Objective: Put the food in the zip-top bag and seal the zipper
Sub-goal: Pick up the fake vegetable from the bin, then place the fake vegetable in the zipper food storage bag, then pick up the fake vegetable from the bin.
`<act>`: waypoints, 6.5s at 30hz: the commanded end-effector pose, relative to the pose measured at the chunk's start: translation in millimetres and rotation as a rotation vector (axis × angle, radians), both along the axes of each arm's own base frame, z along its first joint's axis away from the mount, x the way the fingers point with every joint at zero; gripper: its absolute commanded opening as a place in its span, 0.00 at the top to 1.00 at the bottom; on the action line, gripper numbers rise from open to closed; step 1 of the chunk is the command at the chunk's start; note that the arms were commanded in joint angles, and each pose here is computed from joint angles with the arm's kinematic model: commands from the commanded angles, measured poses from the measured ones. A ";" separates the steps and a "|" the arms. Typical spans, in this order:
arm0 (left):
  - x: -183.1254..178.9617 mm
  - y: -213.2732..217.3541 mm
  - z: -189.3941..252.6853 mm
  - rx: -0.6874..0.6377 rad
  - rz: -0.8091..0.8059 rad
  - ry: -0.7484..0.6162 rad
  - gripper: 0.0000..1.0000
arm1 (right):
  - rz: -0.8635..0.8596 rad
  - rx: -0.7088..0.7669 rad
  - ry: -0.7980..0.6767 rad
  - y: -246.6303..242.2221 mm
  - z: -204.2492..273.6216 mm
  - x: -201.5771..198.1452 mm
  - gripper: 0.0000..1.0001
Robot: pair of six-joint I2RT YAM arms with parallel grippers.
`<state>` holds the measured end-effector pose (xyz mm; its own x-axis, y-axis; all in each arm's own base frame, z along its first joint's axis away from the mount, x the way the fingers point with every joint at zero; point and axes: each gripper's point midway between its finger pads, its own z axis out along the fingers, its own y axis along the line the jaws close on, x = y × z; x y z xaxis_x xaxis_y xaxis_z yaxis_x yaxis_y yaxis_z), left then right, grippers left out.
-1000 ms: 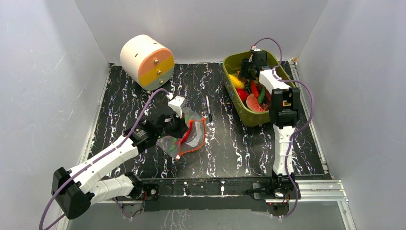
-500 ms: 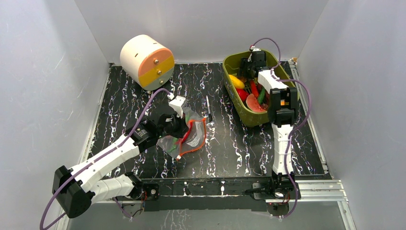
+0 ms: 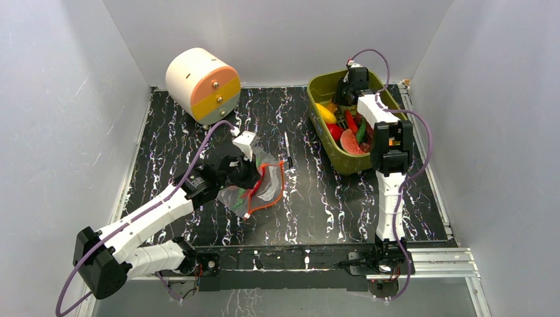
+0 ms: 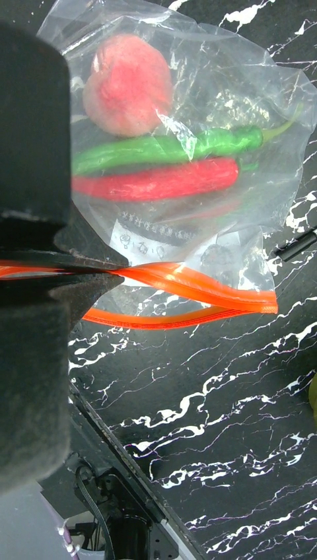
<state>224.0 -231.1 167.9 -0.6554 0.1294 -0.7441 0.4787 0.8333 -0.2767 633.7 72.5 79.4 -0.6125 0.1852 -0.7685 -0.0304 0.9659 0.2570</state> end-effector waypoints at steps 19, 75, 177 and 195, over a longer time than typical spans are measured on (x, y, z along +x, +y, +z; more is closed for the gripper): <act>15.2 -6.3 17.4 -0.080 0.128 0.011 1.00 | -0.187 0.006 -0.065 -26.7 151.2 -74.0 0.96; 8.6 -23.9 47.9 -0.283 0.127 0.019 1.00 | 0.383 0.517 0.138 242.3 123.9 -381.7 0.91; -26.4 5.9 10.5 -0.130 -0.058 -0.066 1.00 | -0.116 -0.689 0.027 -69.0 98.0 -66.7 0.45; -24.2 9.9 9.5 -0.107 -0.044 -0.072 1.00 | -0.392 -0.706 0.173 -99.0 19.0 -53.0 0.38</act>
<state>197.9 -220.3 168.7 -0.6170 0.0813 -0.7827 0.5256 0.7828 -0.3331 573.2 -8.0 85.4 -0.7642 -0.1731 -0.6214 0.1725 0.8734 -0.4554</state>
